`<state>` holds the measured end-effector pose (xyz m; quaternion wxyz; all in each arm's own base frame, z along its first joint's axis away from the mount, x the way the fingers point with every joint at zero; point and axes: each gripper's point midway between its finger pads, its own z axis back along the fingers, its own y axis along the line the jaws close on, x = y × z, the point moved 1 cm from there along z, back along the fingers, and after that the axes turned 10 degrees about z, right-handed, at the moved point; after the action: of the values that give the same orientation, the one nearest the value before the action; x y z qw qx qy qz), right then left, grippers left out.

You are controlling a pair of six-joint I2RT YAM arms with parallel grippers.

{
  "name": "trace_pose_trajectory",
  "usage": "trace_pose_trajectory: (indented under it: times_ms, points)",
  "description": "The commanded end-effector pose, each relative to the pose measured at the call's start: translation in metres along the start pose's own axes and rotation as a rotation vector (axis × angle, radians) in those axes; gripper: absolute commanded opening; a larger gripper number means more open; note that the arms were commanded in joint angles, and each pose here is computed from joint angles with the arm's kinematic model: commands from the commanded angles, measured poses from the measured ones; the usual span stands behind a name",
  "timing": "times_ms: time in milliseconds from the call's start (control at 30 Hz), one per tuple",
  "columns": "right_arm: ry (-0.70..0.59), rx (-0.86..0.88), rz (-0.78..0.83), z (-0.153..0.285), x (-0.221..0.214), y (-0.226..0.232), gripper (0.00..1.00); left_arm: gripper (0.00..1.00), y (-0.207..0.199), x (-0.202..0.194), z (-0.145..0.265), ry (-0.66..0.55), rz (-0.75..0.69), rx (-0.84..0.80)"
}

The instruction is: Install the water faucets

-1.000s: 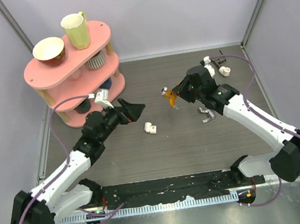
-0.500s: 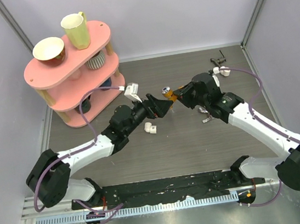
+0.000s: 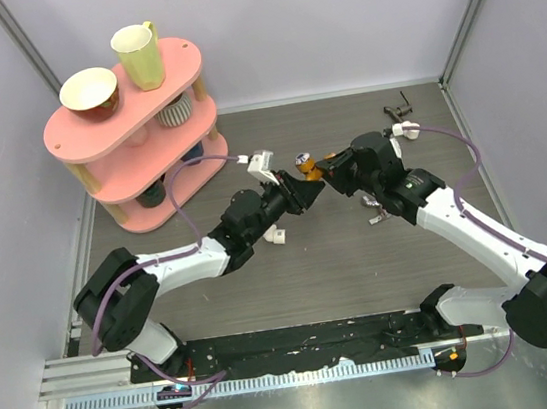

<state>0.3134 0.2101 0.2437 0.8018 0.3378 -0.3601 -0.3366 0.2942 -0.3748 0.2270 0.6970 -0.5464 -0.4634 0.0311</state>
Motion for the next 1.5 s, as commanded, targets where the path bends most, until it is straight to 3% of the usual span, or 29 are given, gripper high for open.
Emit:
trace_pose_trajectory:
  times_ms: [0,33,67,133,233,333,467,600,833,1100,1467]
  points:
    - [-0.036,0.104,-0.029,0.012,0.011,0.026,0.04,0.08,-0.031,0.028,-0.008,-0.105,-0.012,-0.098]
    - [-0.042,0.106,-0.022,0.011,0.012,0.025,0.08,0.04,-0.034,0.032,-0.006,-0.116,-0.01,-0.101]
    - [-0.048,0.112,-0.009,0.013,0.013,0.025,0.21,0.0,-0.036,0.035,-0.004,-0.124,-0.009,-0.099]
    - [-0.063,0.133,0.045,0.014,0.017,0.024,0.35,0.0,-0.028,0.041,-0.001,-0.128,0.014,-0.067]
    - [-0.088,0.171,0.168,0.017,0.026,0.026,0.7,0.0,-0.011,0.06,0.008,-0.131,0.111,-0.008]
    - [-0.084,0.233,0.349,0.02,0.031,0.03,0.89,0.0,-0.001,0.079,0.023,-0.121,0.207,-0.015]
    - [-0.084,0.389,0.587,0.028,0.037,0.039,0.91,0.0,0.006,0.097,0.042,-0.057,0.291,-0.01]
    - [-0.036,0.678,0.822,0.049,0.021,0.064,0.91,0.0,-0.01,0.108,0.061,0.038,0.331,-0.091]
    - [-0.01,0.982,1.037,0.074,0.002,0.096,0.91,0.0,-0.051,0.109,0.088,0.253,0.354,-0.253]
    - [0.122,1.175,1.058,0.084,-0.015,0.115,0.89,0.0,-0.081,0.108,0.103,0.356,0.315,-0.353]
    - [0.225,1.309,1.008,0.098,-0.034,0.126,0.68,0.0,-0.094,0.108,0.106,0.411,0.33,-0.415]
